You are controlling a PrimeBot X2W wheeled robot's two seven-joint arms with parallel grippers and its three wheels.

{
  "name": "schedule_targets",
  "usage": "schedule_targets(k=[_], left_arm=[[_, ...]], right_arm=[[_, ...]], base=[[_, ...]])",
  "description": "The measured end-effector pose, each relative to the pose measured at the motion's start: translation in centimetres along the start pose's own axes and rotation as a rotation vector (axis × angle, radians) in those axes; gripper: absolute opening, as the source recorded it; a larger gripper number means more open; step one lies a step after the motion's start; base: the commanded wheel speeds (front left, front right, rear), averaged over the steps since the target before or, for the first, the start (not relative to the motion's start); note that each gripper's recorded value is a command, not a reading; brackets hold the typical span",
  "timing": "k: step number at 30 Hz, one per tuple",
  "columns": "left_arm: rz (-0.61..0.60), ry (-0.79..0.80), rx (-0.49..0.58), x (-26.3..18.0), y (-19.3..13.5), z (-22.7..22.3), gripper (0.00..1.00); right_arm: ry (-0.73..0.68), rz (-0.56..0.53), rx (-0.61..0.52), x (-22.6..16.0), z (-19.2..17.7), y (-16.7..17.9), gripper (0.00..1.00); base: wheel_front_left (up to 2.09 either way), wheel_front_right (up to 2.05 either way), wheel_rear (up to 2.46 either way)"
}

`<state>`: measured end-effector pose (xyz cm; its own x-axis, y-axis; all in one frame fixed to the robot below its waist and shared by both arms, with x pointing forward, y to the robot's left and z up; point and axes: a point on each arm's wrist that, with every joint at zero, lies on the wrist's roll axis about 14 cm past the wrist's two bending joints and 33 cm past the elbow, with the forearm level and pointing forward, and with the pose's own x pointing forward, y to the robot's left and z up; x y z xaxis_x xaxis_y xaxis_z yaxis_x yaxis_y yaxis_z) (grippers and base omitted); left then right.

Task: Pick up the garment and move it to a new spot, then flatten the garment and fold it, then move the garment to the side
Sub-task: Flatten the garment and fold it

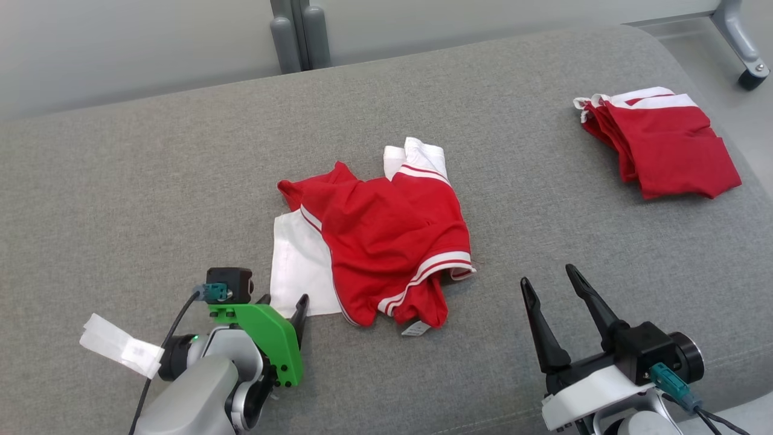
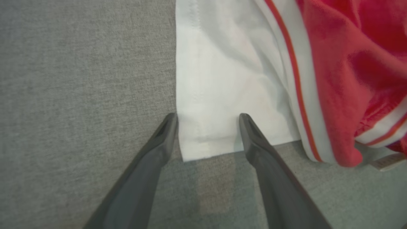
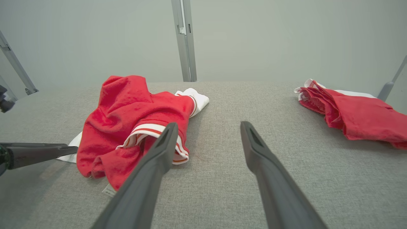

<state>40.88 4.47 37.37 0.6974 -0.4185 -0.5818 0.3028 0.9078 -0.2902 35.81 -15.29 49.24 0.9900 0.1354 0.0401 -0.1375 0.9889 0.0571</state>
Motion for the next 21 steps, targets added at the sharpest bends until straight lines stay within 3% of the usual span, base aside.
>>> schedule_targets(k=[8,13,18,19,20,21], left_arm=[[0.070,-0.016,-0.006,-0.1,2.3,0.2,1.00],[-0.025,0.019,-0.111,0.0,0.0,-0.7,1.00],[-0.079,0.060,-0.136,0.2,-1.8,-1.9,1.00],[-0.100,0.058,-0.145,0.2,-2.4,-1.8,0.28],[-0.120,0.052,-0.160,0.2,-3.0,-1.6,0.28],[-0.151,0.048,-0.173,0.3,-3.8,-1.5,0.00]], right_arm=[[-0.002,-0.002,0.000,-0.1,0.1,-0.1,1.00],[-0.001,0.005,0.001,-0.2,0.0,0.2,1.00],[0.002,0.011,0.002,-0.3,-0.1,0.4,1.00],[0.001,0.012,0.002,-0.3,0.0,0.5,1.00],[0.001,0.012,0.002,-0.3,0.0,0.5,1.00],[0.000,0.011,0.002,-0.4,0.0,0.4,1.00]], base=[[0.00,0.00,0.00],[0.00,0.00,0.00],[0.00,0.00,0.00],[0.00,0.00,0.00],[0.00,0.00,0.00],[0.00,0.00,0.00]])
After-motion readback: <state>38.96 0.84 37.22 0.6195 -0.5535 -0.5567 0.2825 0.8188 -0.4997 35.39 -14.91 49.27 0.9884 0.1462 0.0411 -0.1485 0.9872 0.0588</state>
